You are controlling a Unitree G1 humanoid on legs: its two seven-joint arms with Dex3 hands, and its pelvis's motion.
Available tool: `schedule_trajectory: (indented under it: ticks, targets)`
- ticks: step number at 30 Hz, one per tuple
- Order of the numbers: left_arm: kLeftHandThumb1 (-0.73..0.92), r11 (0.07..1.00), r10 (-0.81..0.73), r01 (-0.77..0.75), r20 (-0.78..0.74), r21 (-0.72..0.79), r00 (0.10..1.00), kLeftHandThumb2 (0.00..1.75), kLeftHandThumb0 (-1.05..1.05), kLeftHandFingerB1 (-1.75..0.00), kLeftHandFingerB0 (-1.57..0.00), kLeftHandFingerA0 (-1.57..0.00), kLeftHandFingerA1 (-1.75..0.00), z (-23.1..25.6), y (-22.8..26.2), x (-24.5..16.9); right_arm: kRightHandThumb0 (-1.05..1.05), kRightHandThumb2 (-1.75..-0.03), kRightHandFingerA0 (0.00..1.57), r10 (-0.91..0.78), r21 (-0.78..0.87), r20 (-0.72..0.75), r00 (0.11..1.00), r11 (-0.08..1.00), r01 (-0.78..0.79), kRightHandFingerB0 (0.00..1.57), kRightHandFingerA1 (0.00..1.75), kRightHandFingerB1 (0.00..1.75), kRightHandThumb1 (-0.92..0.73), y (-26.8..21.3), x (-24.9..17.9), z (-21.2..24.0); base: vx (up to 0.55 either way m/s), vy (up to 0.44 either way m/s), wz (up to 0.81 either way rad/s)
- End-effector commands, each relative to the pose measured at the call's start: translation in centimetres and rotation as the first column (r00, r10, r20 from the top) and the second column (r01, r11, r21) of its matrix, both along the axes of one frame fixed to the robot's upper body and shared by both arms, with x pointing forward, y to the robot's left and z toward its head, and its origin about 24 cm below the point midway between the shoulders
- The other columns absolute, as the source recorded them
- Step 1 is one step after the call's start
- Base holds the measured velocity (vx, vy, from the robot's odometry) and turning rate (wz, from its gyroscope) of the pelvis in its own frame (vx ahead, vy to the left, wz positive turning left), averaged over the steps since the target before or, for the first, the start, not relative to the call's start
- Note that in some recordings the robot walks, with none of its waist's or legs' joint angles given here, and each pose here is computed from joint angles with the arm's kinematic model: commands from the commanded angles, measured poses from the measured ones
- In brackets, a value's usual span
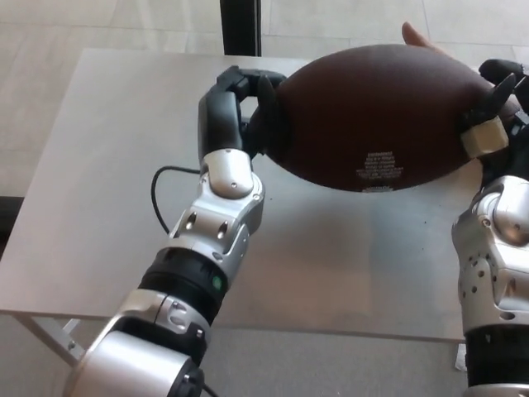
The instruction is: The robot uses both its hands to grab the left and right ends of a football kept in the middle of the desk infront of it, lifts it up and places it in the palm of a person
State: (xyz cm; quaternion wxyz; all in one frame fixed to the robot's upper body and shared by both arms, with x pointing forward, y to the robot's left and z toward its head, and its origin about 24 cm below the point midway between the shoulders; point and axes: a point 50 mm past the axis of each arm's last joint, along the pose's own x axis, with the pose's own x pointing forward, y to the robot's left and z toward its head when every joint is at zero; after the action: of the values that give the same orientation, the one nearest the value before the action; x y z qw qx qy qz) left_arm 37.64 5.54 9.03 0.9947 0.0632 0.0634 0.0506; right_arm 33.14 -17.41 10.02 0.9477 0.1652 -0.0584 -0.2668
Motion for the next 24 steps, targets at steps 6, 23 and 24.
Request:
schedule_trajectory:
  ticks: [6, 23, 24]
  targets:
    - [0.63, 0.970, -0.184, 0.175, 0.041, 0.169, 0.982, 0.76, -0.28, -1.19, -0.71, -0.80, -1.61, 9.1, -7.3, 1.3, -0.23, -0.94, 0.88, -0.064, 0.198, 0.164, 0.984, 0.980, 0.030, 0.80, 1.54, 1.35, -0.64, 1.4, 2.5, 5.3, 0.00, 0.000, 0.00]
    - [0.69, 0.934, -0.200, 0.157, 0.105, 0.320, 0.974, 0.61, -0.28, -0.90, -0.61, -0.75, -1.61, 17.0, -7.2, 2.5, -0.24, -0.84, 0.91, -0.108, 0.461, 0.305, 0.946, 0.886, -0.047, 0.78, 1.59, 1.58, -0.66, 0.6, 5.6, 11.6, 0.00, 0.000, 0.00]
    - [0.70, 0.934, -0.195, 0.152, 0.104, 0.323, 0.975, 0.61, -0.30, -1.02, -0.61, -0.76, -1.66, 17.1, -7.0, 2.5, -0.25, -0.80, 0.82, -0.102, 0.461, 0.295, 0.950, 0.886, -0.048, 0.72, 1.59, 1.46, -0.74, 0.8, 5.8, 11.7, 0.00, 0.000, 0.00]
